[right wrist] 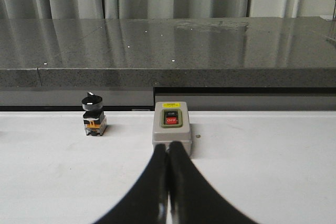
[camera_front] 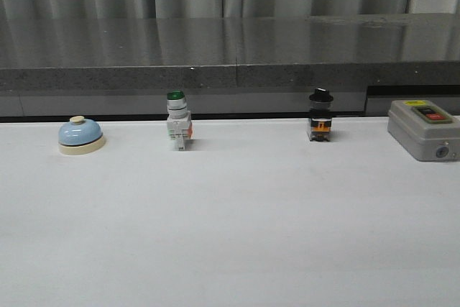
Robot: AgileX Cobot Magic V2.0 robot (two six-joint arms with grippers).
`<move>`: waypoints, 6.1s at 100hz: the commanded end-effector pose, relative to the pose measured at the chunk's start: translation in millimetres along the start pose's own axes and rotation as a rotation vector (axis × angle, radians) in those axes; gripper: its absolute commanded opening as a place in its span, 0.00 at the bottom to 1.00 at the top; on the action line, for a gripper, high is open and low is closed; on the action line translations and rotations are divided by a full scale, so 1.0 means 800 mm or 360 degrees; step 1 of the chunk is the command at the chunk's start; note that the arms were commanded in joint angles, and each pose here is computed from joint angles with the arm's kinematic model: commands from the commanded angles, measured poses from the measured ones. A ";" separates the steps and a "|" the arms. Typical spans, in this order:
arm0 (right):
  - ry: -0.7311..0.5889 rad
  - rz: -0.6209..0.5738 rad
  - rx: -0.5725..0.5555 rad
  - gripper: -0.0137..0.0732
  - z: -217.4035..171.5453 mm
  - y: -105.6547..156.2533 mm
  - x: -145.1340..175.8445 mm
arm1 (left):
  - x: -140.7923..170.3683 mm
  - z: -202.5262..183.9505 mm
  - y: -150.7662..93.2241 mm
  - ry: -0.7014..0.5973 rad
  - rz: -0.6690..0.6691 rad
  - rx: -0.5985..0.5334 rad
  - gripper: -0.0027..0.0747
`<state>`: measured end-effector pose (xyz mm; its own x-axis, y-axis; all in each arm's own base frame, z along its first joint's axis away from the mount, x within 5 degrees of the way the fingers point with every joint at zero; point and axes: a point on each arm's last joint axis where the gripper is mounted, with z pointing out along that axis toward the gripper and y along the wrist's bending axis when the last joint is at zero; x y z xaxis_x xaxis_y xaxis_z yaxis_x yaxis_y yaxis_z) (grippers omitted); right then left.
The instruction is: Place and press bell with both arms
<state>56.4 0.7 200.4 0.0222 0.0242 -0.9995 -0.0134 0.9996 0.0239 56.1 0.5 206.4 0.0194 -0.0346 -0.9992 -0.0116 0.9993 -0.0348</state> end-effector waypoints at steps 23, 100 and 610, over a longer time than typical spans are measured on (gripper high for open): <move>-0.0175 -0.0022 0.0004 0.09 -0.003 0.000 -0.016 | 0.005 -0.001 0.001 -0.0116 -0.0020 -0.0009 0.01; -0.0175 -0.0022 0.0004 0.09 -0.003 0.000 -0.016 | -0.167 0.113 -0.013 0.0801 -0.0107 0.0064 0.01; -0.0175 -0.0022 0.0004 0.09 -0.003 0.000 -0.016 | 0.019 0.348 -0.377 0.1772 0.0602 0.1123 0.45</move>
<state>56.4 0.7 200.4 0.0222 0.0242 -0.9995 -0.0134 0.9996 0.0239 339.0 -289.9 177.6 -0.7161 0.6057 -0.3470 0.6650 0.7430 -0.0754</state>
